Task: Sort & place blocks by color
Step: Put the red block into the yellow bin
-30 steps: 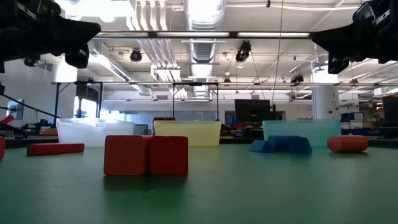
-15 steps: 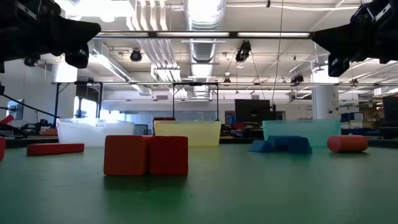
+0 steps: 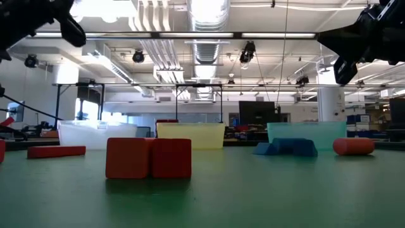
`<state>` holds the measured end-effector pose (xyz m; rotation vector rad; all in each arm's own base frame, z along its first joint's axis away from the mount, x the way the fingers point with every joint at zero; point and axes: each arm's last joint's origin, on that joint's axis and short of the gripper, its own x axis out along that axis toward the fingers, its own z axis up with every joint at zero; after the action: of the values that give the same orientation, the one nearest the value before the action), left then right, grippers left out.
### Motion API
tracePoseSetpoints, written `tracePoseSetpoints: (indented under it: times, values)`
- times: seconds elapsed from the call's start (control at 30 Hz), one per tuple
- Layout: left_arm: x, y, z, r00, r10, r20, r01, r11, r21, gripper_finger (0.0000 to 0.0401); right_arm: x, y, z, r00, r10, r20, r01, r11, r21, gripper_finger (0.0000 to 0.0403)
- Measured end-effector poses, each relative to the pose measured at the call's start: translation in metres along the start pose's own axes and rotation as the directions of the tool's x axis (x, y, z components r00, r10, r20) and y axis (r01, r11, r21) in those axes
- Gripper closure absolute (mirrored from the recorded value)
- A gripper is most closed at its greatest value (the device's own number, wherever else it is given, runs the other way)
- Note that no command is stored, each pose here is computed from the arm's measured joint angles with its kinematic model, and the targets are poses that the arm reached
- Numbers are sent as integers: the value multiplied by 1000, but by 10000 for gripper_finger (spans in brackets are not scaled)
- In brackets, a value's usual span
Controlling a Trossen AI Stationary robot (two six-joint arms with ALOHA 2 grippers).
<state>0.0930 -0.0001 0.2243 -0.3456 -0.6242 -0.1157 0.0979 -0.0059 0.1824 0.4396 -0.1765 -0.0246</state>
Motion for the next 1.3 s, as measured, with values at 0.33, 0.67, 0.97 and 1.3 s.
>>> tracePoseSetpoints:
  times: [0.33, 0.67, 0.97, 1.3]
  values:
    - [1, -4, 13, 994, -16, 109, 15, 1000, 15, 401, 0, 0, 0, 1000, -2, -4, 2, 1000, -2, 374]
    - [21, -2, 15, 992, 100, 74, -99, 995, -14, 401, 0, 0, 3, 999, -23, 37, 23, 1000, -5, 374]
    - [65, -1, 17, 983, 181, -14, -181, 979, -89, 401, -1, 4, 14, 986, -13, 169, 33, 992, -119, 374]
    - [104, 9, -11, 778, 366, -511, -472, 877, -91, 401, -3, 8, 23, 966, 29, 258, 11, 988, -156, 374]
